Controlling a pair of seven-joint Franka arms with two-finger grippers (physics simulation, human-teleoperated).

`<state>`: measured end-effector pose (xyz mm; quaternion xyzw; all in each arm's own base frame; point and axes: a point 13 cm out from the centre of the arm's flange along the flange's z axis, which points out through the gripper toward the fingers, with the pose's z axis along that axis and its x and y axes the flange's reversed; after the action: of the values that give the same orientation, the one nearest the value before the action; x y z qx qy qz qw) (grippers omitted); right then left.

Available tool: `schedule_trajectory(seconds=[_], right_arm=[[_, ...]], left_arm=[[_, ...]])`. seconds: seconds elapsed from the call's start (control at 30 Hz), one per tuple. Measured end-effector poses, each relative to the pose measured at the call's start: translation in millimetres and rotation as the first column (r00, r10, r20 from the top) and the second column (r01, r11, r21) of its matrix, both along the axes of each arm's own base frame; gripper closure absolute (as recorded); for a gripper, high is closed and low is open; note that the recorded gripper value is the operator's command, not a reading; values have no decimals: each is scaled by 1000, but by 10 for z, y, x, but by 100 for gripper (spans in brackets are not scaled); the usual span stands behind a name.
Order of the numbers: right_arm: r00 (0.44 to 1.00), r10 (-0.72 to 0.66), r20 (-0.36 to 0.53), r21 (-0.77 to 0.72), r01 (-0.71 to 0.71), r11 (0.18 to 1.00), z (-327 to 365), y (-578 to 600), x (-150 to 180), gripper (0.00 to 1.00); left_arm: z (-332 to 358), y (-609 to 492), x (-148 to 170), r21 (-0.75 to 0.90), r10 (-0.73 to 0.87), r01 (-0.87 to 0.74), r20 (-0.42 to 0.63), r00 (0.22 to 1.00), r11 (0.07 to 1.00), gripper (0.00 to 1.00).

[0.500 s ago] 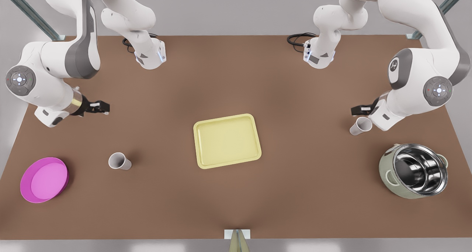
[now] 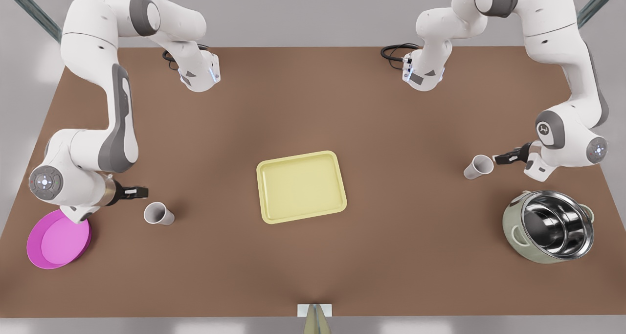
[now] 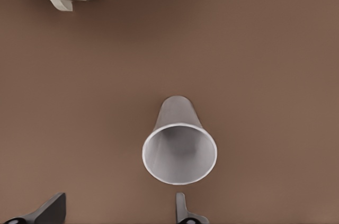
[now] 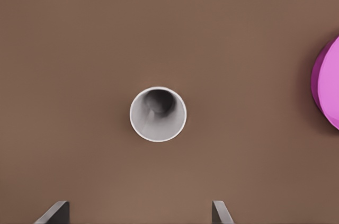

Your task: Use both arms to respectively pick up the white IKEA cups from the middle-left and middle-right positions, then place the white IKEA cups onto the middle-middle tray, ensuring that the cups remain upright and do not tip over

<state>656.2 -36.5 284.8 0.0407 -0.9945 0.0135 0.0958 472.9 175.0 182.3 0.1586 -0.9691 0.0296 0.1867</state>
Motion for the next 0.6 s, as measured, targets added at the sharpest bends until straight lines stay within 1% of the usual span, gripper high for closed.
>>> schedule_trajectory(seconds=[0.1,0.2,0.37,0.4,0.43,0.47,0.53,0.6], right_arm=[[1000,-13,5,18,13,1000,-461,-63,132,0],[999,-24,29,27,23,999,-753,-133,244,0],[997,-32,66,35,29,999,-1153,-186,263,0],[996,-32,79,36,30,999,-1199,-190,288,0],[995,-34,91,37,31,999,-1233,-204,314,0],[994,-38,99,38,34,999,-1275,-228,321,0],[993,-40,109,39,36,999,-1344,-250,331,0],[992,-50,113,42,46,998,-1435,-315,334,0]], left_arm=[[-299,-42,-15,7,-47,47,58,997,999,0],[-428,17,66,26,-81,79,118,990,997,0],[-754,56,-21,31,-123,120,120,985,992,0],[-792,53,-19,28,-126,124,123,984,992,10],[-811,49,-10,26,-130,127,129,983,992,30],[-828,18,3,18,-128,127,136,982,992,38],[-865,-88,16,-2,-127,129,147,981,992,59],[-865,-146,23,-14,-130,134,150,980,991,67]])
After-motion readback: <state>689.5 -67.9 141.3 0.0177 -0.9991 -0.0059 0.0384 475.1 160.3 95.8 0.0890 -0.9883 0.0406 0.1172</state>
